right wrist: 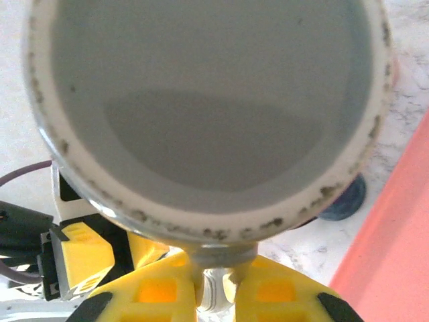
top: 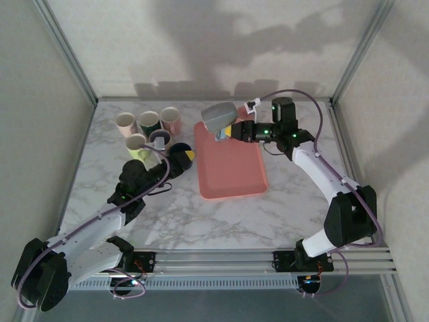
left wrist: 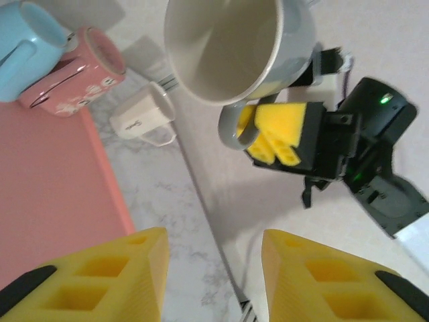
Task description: Turn the mug right side up
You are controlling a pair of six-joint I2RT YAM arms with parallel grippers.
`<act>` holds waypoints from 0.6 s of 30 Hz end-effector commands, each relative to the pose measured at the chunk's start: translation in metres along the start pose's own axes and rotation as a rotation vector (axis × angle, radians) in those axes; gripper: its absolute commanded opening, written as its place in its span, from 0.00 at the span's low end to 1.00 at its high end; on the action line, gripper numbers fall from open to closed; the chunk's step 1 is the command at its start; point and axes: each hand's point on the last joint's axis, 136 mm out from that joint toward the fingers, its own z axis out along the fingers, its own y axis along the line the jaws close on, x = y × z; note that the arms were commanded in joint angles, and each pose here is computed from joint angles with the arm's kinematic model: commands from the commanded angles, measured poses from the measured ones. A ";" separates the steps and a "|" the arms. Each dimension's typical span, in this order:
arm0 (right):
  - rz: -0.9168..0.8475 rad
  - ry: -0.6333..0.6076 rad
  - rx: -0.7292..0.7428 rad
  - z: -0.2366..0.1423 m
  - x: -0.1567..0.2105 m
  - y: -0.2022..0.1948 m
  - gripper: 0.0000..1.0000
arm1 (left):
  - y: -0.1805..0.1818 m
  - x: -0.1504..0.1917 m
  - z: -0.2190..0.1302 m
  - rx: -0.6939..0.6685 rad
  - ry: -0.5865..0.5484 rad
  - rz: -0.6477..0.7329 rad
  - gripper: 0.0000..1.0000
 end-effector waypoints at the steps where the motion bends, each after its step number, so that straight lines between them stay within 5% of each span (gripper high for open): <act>1: -0.106 -0.048 -0.125 -0.009 -0.013 0.045 0.00 | -0.030 -0.016 -0.005 0.106 -0.079 0.013 0.42; 18: -0.071 -0.088 -0.219 -0.008 -0.010 0.075 0.00 | -0.065 -0.016 0.033 0.222 -0.072 -0.044 0.44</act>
